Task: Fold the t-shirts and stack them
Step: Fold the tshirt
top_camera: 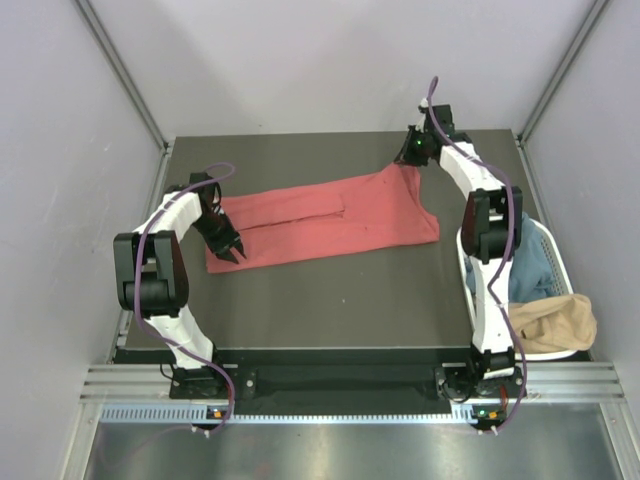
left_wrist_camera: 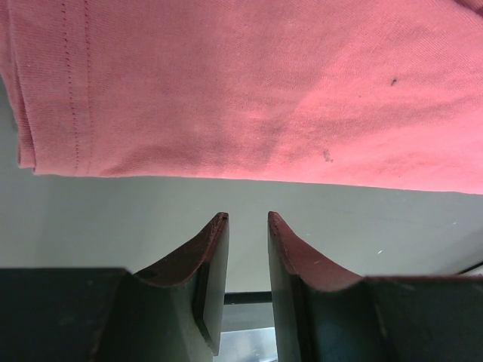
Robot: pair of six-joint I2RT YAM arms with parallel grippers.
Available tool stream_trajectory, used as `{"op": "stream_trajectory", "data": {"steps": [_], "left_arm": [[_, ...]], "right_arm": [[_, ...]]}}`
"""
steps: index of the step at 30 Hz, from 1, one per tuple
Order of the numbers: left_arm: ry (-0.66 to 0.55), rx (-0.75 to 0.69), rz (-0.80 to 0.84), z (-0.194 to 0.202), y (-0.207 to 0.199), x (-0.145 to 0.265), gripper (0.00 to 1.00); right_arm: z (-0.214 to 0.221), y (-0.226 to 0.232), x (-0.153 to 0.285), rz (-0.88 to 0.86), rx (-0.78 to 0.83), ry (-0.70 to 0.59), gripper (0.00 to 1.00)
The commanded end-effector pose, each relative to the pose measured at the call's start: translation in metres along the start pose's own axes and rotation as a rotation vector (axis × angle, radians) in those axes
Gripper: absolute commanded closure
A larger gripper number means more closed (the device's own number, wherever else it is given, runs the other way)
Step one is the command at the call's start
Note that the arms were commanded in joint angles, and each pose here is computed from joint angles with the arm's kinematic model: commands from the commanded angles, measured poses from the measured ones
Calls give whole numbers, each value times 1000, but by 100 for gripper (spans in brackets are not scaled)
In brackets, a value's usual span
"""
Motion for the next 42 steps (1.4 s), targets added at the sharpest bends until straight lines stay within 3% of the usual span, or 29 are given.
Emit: {"op": "stream_trajectory", "data": {"steps": [1, 10, 22, 27, 31, 34, 41, 42], "left_arm": [[-9, -6, 12, -2, -1, 3, 67], [-9, -3, 7, -1, 0, 5, 67], [-10, 5, 8, 1, 0, 7, 67], [-20, 3, 17, 0, -2, 9, 67], [-67, -51, 116, -9, -24, 21, 66], [-116, -115, 229, -15, -54, 31, 66], [-171, -293, 510, -5, -157, 38, 64], [-194, -331, 559, -6, -179, 33, 64]], "right_arm": [[-36, 25, 8, -71, 21, -113, 100], [-44, 21, -5, -56, 21, -151, 100], [-9, 0, -25, -15, -1, -55, 98], [-4, -5, -26, 11, -9, -20, 86], [-6, -6, -18, 27, -8, 3, 68], [-5, -8, -2, 65, 5, 34, 51], [3, -8, 81, 192, 35, 74, 41], [20, -13, 85, 210, 33, 113, 41]]}}
Point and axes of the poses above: each gripper's point midway between its finger pads, its own x axis back along the fingers, its own y axis along the line the jaws close on, z = x × y, the point moved 4 cm from there along x, back along the fingers, and after that the axes turned 6 degrees about x, right-handed, at the moved point
